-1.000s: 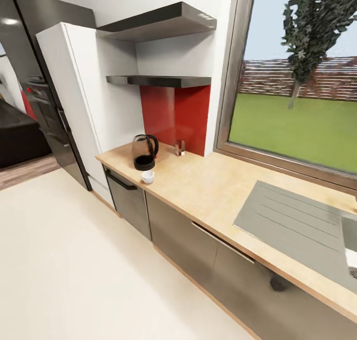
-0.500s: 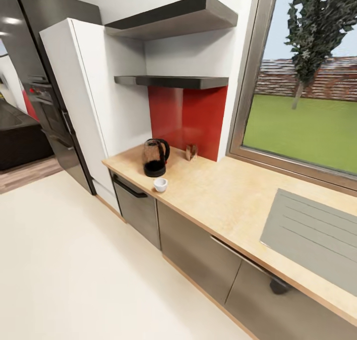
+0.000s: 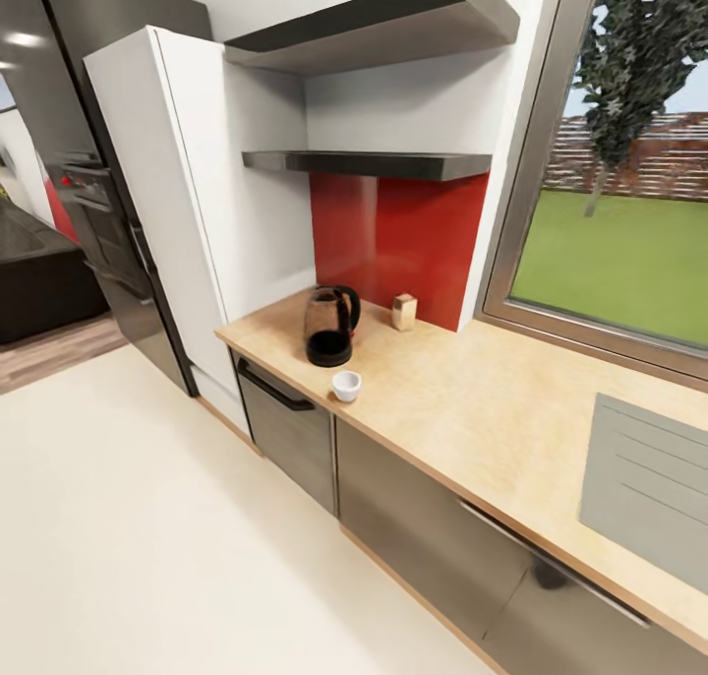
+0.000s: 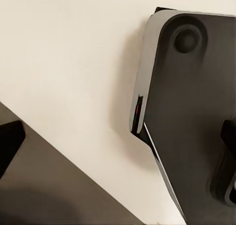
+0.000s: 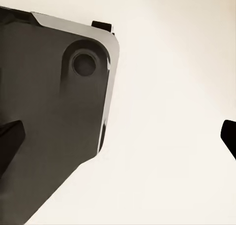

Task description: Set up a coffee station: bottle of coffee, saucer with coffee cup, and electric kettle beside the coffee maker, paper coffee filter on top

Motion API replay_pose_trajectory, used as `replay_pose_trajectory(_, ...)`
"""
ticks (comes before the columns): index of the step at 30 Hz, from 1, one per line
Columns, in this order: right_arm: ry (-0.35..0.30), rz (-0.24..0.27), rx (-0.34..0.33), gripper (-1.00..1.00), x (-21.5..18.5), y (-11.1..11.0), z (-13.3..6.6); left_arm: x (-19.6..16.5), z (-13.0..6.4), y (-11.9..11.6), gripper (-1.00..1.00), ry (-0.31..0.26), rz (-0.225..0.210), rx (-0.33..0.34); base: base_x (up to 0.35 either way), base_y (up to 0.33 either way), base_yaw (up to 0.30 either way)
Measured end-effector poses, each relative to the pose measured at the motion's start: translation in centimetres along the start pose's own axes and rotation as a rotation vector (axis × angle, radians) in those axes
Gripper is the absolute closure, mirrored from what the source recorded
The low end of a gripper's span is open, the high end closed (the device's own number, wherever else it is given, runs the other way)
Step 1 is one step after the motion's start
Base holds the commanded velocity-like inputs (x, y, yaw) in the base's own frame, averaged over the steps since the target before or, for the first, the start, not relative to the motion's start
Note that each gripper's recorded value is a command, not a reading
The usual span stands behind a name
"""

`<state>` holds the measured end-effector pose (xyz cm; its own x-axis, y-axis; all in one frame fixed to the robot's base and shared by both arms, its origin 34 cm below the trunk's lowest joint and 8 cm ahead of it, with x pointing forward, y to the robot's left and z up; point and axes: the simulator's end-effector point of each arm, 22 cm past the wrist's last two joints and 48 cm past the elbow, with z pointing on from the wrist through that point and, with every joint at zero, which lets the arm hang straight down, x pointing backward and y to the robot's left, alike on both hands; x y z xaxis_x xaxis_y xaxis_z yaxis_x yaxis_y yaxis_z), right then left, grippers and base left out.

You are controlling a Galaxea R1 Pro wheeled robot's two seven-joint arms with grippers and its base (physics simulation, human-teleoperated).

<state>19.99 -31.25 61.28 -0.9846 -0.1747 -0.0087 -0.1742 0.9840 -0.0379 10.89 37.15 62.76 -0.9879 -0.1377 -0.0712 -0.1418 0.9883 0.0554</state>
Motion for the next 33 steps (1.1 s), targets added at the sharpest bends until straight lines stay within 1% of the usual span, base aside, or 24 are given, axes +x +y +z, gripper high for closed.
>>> replay_pose_trajectory(16,-0.003,0.003,-0.001,-1.00,-0.15,0.12,0.00,0.07,0.04,-0.43,-1.00,0.001,-0.001,0.005,0.236,0.262,-0.016)
replay_pose_trajectory(26,-0.003,0.003,-0.001,-1.00,-0.17,0.10,0.00,0.02,0.02,-0.17,-1.00,0.001,0.000,0.002,0.231,0.256,-0.239)
replay_pose_trajectory(33,-0.002,0.003,-0.002,-1.00,-0.10,0.14,0.01,-0.11,0.01,0.10,-1.00,0.000,0.000,-0.001,0.114,0.109,-0.285)
